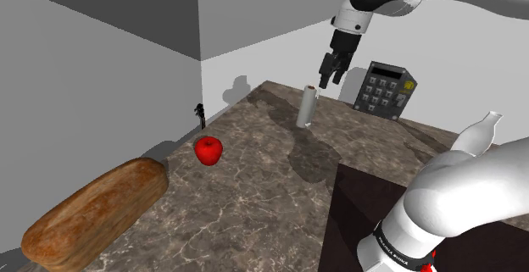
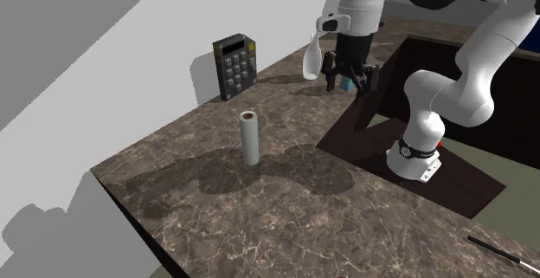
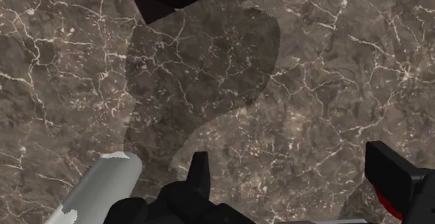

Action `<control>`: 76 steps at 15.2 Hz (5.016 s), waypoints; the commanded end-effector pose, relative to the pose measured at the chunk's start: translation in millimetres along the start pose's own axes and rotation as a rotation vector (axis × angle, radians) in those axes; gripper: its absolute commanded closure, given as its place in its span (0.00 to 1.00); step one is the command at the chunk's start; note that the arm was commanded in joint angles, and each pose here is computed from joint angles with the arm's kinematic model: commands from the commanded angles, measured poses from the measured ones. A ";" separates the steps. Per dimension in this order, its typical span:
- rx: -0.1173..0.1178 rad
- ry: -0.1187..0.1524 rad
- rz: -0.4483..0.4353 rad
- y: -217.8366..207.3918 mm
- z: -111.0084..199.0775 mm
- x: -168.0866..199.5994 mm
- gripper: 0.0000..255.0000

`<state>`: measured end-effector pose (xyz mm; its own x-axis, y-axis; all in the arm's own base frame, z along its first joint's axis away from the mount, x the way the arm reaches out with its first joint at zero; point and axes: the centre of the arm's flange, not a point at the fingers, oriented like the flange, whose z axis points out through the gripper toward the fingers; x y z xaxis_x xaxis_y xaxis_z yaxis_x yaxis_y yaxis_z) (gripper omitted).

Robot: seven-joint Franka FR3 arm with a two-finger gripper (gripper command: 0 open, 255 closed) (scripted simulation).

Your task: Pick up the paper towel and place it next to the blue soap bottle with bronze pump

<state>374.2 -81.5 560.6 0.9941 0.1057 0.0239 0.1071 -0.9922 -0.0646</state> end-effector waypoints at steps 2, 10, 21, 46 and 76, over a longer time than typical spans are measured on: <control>-0.016 0.005 0.007 23.8 17.6 21.6 0.00; -0.058 0.016 0.028 93.6 55.3 82.9 0.00; -0.115 0.030 0.055 193.9 101.2 165.4 0.00; -0.123 0.032 0.059 213.8 146.3 178.1 1.00; -0.123 0.032 0.059 204.0 -0.6 181.6 1.00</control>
<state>577.3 -264.9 546.8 0.9973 0.0462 0.0564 0.0431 -0.9975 0.0558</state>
